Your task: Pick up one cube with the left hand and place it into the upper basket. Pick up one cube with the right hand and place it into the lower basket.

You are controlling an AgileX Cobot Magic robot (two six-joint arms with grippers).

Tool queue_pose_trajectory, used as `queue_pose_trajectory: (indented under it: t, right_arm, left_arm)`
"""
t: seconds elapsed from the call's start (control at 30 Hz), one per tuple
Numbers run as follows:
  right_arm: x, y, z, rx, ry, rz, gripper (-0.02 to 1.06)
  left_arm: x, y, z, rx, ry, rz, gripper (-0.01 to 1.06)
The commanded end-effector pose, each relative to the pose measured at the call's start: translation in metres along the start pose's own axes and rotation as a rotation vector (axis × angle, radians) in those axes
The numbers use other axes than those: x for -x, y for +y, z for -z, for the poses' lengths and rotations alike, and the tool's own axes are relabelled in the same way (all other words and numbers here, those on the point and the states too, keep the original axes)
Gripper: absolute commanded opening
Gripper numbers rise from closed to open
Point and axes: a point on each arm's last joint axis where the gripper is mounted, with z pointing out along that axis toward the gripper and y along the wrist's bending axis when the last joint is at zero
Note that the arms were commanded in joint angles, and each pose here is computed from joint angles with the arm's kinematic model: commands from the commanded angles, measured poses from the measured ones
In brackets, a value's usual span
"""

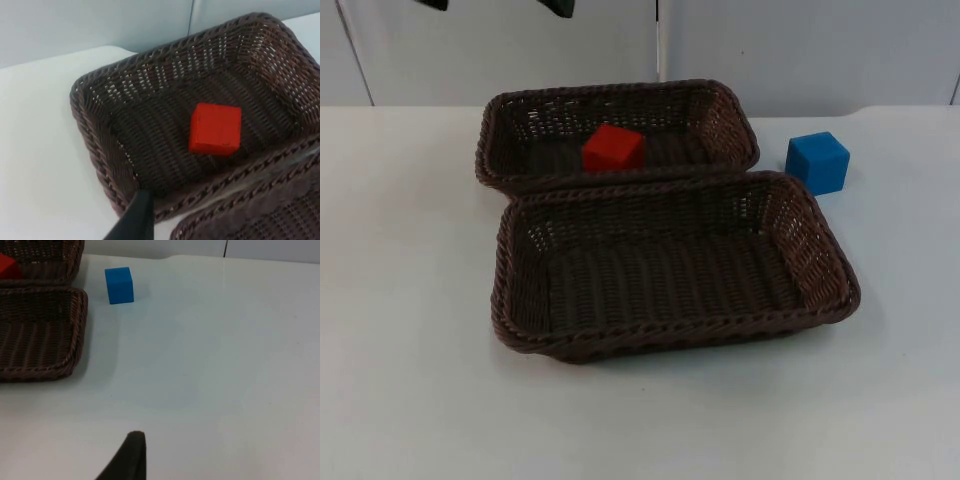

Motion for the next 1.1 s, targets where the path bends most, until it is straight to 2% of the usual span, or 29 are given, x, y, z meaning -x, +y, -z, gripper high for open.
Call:
queue_pose_trajectory:
  t: [0.0,0.33,0.47,0.83,1.07]
  right_arm:
    - [-0.001,0.000,-0.001,-0.003,-0.002,0.003,1.05]
    - [-0.001,0.000,-0.001,-0.003,-0.002,0.003,1.05]
    - [-0.001,0.000,-0.001,-0.006,-0.002,0.005,1.05]
    - [-0.001,0.000,-0.001,-0.006,-0.002,0.005,1.05]
    - [-0.001,0.000,-0.001,-0.006,-0.002,0.005,1.05]
  left_arm:
    - [-0.001,-0.002,0.014,-0.004,-0.041,0.007,0.99]
    - [-0.028,-0.001,0.062,-0.008,-0.069,0.008,0.99]
    - [-0.048,0.000,0.091,-0.008,-0.097,0.004,0.99]
    - [-0.086,0.003,0.127,-0.008,-0.140,0.004,0.99]
    - [-0.092,0.003,0.146,-0.008,-0.158,0.005,0.99]
